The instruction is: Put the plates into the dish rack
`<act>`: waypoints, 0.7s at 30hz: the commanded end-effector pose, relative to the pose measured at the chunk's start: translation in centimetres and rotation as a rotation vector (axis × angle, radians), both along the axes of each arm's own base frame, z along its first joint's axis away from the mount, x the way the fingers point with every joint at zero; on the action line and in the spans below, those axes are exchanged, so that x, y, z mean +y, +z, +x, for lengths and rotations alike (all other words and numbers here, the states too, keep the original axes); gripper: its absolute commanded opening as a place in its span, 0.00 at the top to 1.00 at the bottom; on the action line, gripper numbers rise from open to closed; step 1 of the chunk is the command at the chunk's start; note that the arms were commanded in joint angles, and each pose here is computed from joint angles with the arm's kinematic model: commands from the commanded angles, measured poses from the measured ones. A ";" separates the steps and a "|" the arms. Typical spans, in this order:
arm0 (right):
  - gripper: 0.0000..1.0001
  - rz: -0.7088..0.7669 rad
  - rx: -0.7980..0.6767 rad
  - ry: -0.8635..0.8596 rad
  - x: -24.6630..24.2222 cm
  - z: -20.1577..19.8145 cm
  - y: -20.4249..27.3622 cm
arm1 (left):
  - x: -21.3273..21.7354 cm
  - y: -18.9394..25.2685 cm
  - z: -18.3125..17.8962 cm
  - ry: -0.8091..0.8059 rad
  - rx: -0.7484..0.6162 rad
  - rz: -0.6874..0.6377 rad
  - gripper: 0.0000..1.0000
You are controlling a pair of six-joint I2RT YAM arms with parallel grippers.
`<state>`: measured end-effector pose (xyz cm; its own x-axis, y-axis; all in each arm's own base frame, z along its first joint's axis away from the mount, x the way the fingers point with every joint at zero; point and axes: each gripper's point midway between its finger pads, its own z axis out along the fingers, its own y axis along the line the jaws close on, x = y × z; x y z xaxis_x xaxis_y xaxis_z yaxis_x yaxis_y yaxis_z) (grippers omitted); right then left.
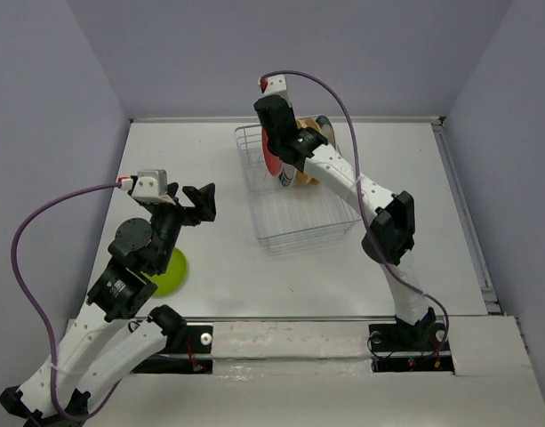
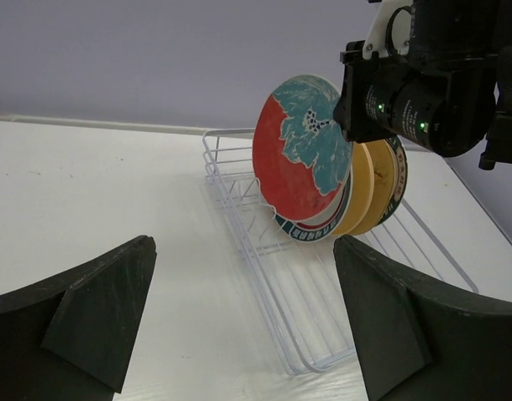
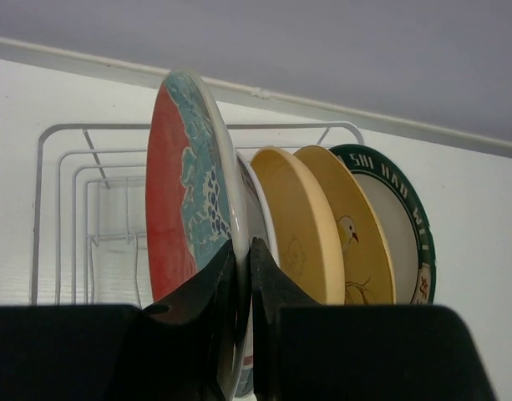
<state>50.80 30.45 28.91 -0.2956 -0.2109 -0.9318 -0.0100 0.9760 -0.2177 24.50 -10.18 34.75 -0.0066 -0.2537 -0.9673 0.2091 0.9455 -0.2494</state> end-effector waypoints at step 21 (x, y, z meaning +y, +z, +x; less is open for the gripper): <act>0.36 0.193 -0.055 0.231 3.5 -3.8 5.4 | 2.1 -0.8 2.3 0.134 0.013 0.007 0.01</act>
<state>49.37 32.98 27.40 -0.2928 -0.1952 -0.9360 -0.1170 0.9789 -0.1676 25.77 -8.96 33.89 -0.0141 -0.2374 -0.9713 0.1313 0.9626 -0.2372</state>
